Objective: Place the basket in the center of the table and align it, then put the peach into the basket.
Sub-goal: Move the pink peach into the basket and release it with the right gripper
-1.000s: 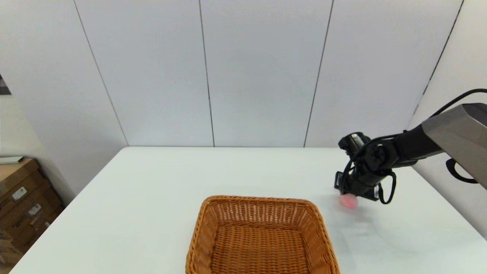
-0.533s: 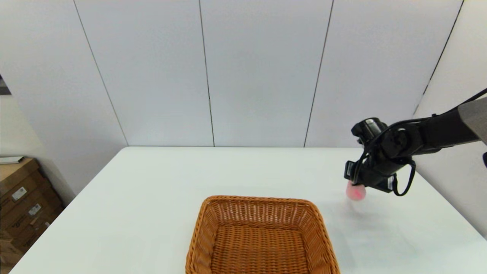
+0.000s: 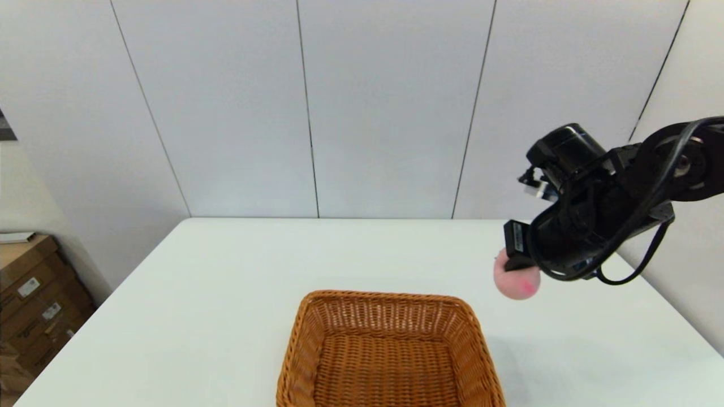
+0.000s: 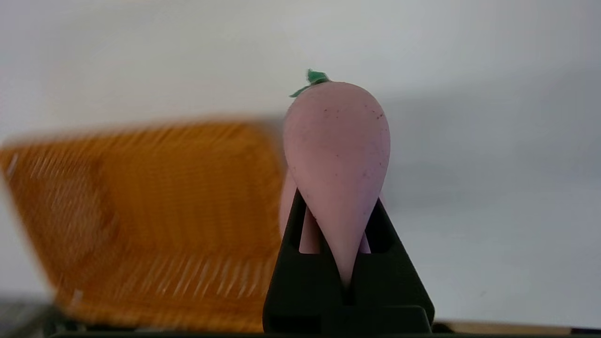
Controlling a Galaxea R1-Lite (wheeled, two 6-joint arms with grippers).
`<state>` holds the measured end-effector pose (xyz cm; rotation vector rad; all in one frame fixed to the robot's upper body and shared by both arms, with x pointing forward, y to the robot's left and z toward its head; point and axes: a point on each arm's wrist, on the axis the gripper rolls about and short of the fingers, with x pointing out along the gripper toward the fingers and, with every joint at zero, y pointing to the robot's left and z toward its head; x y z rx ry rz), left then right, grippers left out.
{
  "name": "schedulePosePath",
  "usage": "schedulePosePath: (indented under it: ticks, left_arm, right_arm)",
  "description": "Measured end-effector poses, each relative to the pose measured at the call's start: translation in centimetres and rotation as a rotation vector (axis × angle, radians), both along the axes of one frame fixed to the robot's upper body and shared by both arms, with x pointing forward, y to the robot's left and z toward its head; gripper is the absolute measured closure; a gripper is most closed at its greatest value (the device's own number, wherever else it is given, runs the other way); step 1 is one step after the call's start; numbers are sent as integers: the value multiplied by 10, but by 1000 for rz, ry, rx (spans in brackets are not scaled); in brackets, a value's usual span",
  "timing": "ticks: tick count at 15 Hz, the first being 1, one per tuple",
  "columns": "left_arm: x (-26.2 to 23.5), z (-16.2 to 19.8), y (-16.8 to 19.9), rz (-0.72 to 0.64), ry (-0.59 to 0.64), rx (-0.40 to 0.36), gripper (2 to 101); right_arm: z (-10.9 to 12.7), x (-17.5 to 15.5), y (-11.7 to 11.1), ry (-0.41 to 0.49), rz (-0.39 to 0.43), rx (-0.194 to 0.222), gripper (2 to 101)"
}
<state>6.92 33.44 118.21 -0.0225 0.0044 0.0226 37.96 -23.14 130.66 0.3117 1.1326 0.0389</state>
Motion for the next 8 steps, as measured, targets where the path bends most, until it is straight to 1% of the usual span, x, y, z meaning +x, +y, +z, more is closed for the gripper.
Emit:
schedulePosePath:
  ticks: [2,4,6,8]
  left_arm:
    - [0,0,0,0,0,0,54]
    - [0,0,0,0,0,0,54]
    - [0,0,0,0,0,0,54]
    - [0,0,0,0,0,0,54]
  right_arm:
    - [9,-19,31,-12,105,16,969]
    - [10,-26,57,-17,186,24,969]
    - [2,-26,83,0,254,17,969]
    - [-11,-24,110,28,312,3,969]
